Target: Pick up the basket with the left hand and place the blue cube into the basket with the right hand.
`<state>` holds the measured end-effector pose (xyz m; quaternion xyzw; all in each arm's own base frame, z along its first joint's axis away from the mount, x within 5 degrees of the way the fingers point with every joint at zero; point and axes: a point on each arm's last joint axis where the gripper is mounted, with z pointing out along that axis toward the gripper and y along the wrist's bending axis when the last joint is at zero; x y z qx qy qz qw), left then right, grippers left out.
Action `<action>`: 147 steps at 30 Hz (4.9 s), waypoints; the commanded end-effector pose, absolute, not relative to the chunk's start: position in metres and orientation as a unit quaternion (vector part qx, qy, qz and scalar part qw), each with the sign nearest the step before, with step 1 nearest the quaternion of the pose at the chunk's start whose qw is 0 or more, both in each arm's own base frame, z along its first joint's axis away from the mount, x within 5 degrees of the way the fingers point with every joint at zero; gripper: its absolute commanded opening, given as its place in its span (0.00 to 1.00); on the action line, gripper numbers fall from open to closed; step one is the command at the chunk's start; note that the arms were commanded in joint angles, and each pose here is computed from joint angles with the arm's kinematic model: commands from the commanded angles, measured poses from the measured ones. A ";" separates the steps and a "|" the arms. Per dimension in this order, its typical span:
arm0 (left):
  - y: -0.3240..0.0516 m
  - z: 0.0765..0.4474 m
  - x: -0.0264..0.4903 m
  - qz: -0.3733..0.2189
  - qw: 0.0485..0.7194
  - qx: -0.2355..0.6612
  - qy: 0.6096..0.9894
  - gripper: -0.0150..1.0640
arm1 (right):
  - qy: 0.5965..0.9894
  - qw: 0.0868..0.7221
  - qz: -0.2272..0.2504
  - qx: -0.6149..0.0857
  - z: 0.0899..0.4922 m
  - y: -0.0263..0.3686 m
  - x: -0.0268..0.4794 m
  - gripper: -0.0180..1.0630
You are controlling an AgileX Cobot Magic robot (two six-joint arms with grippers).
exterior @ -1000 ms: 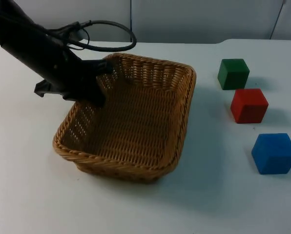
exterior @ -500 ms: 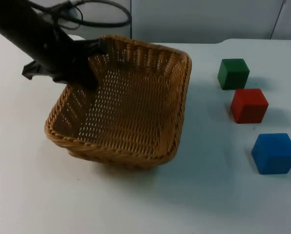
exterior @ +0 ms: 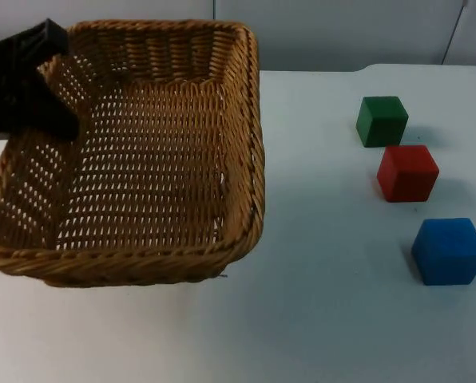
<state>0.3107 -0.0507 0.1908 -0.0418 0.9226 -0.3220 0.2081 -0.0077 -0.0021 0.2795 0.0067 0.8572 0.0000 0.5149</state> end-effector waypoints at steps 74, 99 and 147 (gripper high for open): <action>-0.040 0.184 0.269 -0.289 0.195 -0.070 0.935 0.01 | 0.977 0.207 0.042 0.035 0.165 0.085 0.267 0.97; -0.039 0.183 0.267 -0.277 0.191 -0.053 0.940 0.01 | 0.983 0.172 0.040 0.056 0.109 0.100 0.306 0.95; -0.038 0.182 0.268 -0.272 0.192 -0.051 0.942 0.01 | 0.871 0.449 0.154 -0.130 0.341 0.168 0.234 0.01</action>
